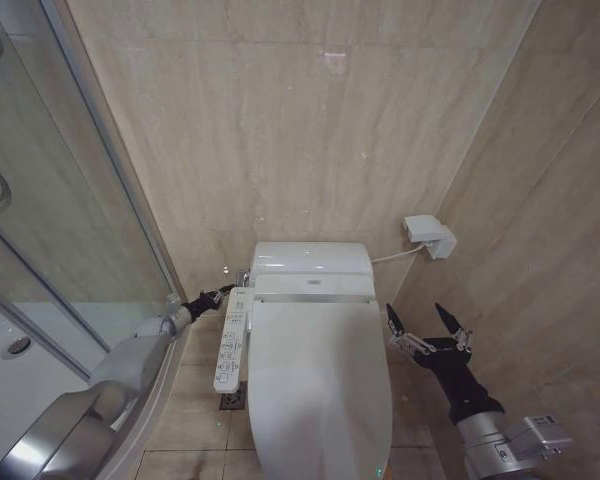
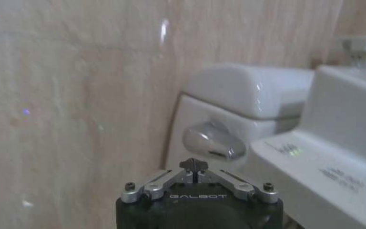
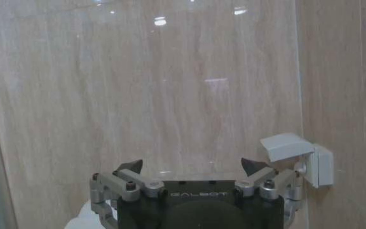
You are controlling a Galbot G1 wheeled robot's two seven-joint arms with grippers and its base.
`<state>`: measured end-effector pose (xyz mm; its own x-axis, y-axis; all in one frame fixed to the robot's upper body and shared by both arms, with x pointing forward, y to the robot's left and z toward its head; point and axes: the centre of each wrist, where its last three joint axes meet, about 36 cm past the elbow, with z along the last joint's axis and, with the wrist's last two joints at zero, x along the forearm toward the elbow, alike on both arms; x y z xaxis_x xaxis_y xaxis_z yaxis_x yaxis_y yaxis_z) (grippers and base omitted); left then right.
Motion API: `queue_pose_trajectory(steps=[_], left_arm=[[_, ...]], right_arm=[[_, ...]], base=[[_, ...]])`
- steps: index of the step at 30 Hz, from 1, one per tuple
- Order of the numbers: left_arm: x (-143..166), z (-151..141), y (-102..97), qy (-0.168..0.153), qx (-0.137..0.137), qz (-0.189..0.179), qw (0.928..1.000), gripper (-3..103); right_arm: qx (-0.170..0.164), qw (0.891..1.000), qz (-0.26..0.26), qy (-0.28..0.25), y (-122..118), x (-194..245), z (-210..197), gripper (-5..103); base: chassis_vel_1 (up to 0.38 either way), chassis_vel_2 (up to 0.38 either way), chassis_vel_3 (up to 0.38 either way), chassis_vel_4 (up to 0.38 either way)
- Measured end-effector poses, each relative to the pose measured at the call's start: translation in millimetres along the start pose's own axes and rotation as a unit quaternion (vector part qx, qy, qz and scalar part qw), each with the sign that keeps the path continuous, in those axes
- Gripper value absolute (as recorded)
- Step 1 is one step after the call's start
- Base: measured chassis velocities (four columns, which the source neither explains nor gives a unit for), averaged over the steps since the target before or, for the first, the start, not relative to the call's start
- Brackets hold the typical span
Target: Open the toilet lid, clean the toilet bowl with a toilet brush, close the toilet lid, and flush.
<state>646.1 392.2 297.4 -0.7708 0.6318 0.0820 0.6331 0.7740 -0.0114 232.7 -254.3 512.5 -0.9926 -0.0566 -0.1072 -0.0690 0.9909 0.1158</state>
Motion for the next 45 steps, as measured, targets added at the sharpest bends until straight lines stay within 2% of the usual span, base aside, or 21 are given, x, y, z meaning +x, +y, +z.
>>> queue_pose_trajectory(steps=[3,5,7,9,12,13,17,19,21,22,25,27,28,30,33,34,35,37,41,42,45], left_arm=[[9,0,-4.5,-0.033,0.002,-0.029,0.999,0],[10,0,-6.0,-0.041,-0.001,-0.037,0.9985,0],[14,-12,-15.0,-0.088,-0.019,-0.074,0.9932,0],[14,-15,-17.7,-0.097,-0.024,-0.085,0.9914,0],[17,-32,-32.3,-0.133,-0.033,-0.138,0.981,0],[17,-32,-32.3,-0.133,-0.033,-0.138,0.981,0],[28,-66,-53.0,-0.159,-0.045,-0.232,0.9585,0],[29,-69,-55.4,-0.16,-0.047,-0.242,0.9558,0],[42,-92,-77.1,-0.159,-0.044,-0.298,0.9401,0],[49,-99,-84.4,-0.156,-0.04,-0.305,0.9385,0],[76,-119,-106.2,-0.151,-0.038,-0.299,0.9415,0],[86,-125,-112.4,-0.148,-0.04,-0.295,0.943,0],[102,-131,-120.4,-0.145,-0.042,-0.293,0.9443,11],[123,-140,-140.2,-0.139,-0.043,-0.286,0.947,11],[133,-146,-150.9,-0.136,-0.042,-0.292,0.9458,11],[140,-150,-160.8,-0.133,-0.04,-0.297,0.9447,11],[148,-152,-169.1,-0.129,-0.038,-0.302,0.9438,37],[165,-154,-179.4,-0.124,-0.038,-0.308,0.9424,37],[185,-156,-186.6,-0.12,-0.046,-0.317,0.9395,37],[193,-157,-187.6,-0.12,-0.05,-0.325,0.9369,64],[206,-159,-193.1,-0.115,-0.051,-0.333,0.9346,64]], right_arm=[[0.0,1.0,0.0,0.0,0,0,0,100],[0.0,1.0,0.0,0.0,0,0,0,100],[0.0,1.0,0.0,0.0,0,0,0,100],[0.0,1.0,0.0,0.0,0,0,0,100],[0.0,1.0,0.0,0.0,0,0,0,100],[0.0,1.0,0.0,0.0,0,0,0,100],[0.0,1.0,0.0,0.0,0,0,0,100],[0.0,1.0,0.0,0.0,0,0,0,100],[0.0,1.0,0.0,0.0,0,0,0,100],[0.0,1.0,0.0,0.0,0,0,0,100],[0.0,1.0,0.0,0.0,0,0,0,100],[0.0,1.0,0.0,0.0,0,0,0,100],[0.0,1.0,0.0,0.0,0,0,0,100],[0.0,1.0,0.0,0.0,0,0,0,100],[0.0,1.0,0.0,0.0,0,0,0,100],[0.0,1.0,0.0,0.0,0,0,0,100],[0.0,1.0,0.0,0.0,0,0,0,100],[0.0,1.0,0.0,0.0,0,0,0,100],[0.0,1.0,0.0,0.0,0,0,0,100],[0.0,1.0,0.0,0.0,0,0,0,100],[0.0,1.0,0.0,0.0,0,0,0,100]], base=[[0.0,0.0,0.0,0.0],[0.0,0.0,0.0,0.0],[0.0,0.0,0.0,0.0],[0.0,0.0,0.0,0.0],[0.0,0.0,0.0,0.0],[0.0,0.0,0.0,0.0],[0.0,0.0,0.0,0.0],[0.0,0.0,0.0,0.0],[0.0,0.0,0.0,0.0],[0.0,0.0,0.0,0.0],[0.0,0.0,0.0,0.0],[0.0,0.0,0.0,0.0],[0.0,0.0,0.0,0.0],[0.0,0.0,0.0,0.0],[0.0,0.0,0.0,0.0],[0.0,0.0,0.0,0.0],[0.0,0.0,0.0,0.0],[0.0,0.0,0.0,0.0],[0.0,0.0,0.0,0.0],[0.0,0.0,0.0,0.0],[0.0,0.0,0.0,0.0]])
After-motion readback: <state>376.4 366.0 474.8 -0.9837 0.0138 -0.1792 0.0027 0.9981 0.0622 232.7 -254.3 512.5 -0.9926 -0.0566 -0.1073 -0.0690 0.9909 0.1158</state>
